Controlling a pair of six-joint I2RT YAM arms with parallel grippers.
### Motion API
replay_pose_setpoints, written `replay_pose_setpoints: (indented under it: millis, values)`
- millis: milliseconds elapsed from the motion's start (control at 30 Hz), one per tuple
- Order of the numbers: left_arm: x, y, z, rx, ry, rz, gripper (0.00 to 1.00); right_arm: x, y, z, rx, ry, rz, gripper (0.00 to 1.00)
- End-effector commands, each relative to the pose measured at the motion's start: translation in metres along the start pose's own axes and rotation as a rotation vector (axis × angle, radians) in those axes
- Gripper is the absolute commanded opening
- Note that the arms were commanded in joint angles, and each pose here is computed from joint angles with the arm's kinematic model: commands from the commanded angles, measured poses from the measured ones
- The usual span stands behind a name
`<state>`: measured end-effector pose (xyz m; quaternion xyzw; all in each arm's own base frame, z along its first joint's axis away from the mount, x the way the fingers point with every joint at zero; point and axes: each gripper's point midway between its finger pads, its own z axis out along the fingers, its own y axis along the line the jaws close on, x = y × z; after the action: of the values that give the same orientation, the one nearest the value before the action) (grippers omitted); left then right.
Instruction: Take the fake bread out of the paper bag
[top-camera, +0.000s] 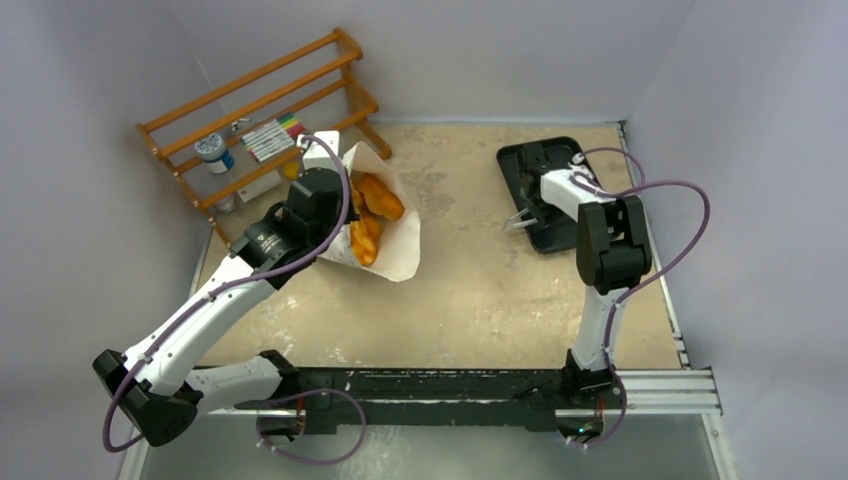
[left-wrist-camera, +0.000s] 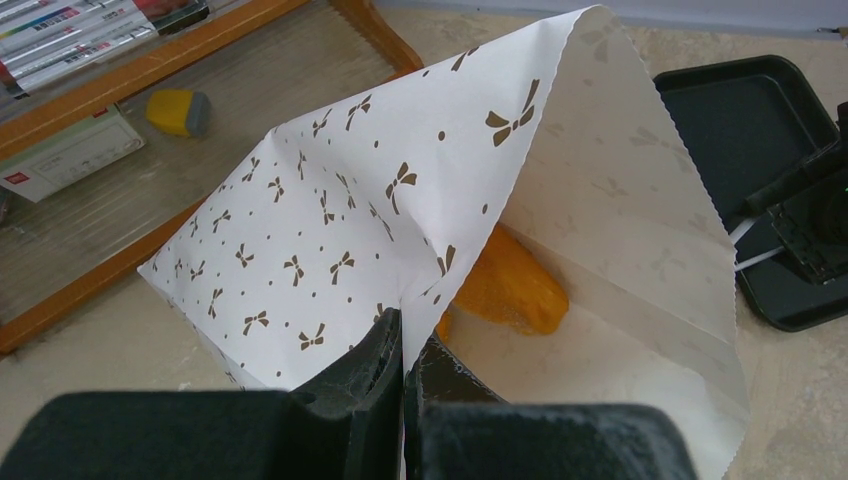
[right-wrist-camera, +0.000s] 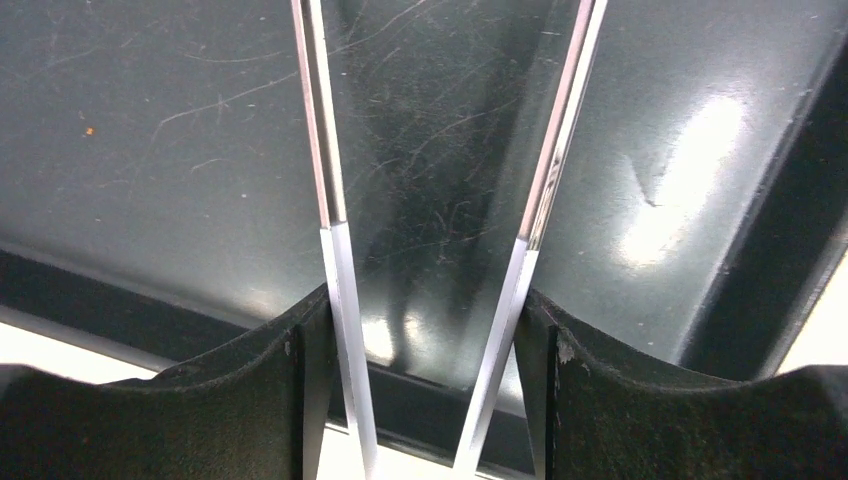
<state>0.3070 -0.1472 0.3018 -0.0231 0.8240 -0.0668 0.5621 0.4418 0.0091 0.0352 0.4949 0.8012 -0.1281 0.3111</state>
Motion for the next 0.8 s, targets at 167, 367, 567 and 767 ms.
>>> replay_pose_setpoints:
  millis: [167, 367, 567, 767]
  values:
    - [-0.029, -0.009, -0.004, 0.034, -0.073, -0.027, 0.0, -0.021, -0.006, -0.048, -0.019, -0.186, -0.126, 0.57]
    - [-0.017, -0.008, -0.003, 0.039, -0.048, -0.016, 0.0, -0.016, 0.006, -0.087, -0.084, -0.248, -0.194, 0.57]
    - [-0.004, -0.009, -0.003, 0.059, -0.021, -0.014, 0.0, -0.01, -0.001, -0.123, -0.155, -0.268, -0.218, 0.55]
    - [0.015, -0.013, -0.004, 0.08, 0.012, -0.01, 0.0, 0.0, -0.011, -0.15, -0.216, -0.277, -0.245, 0.54]
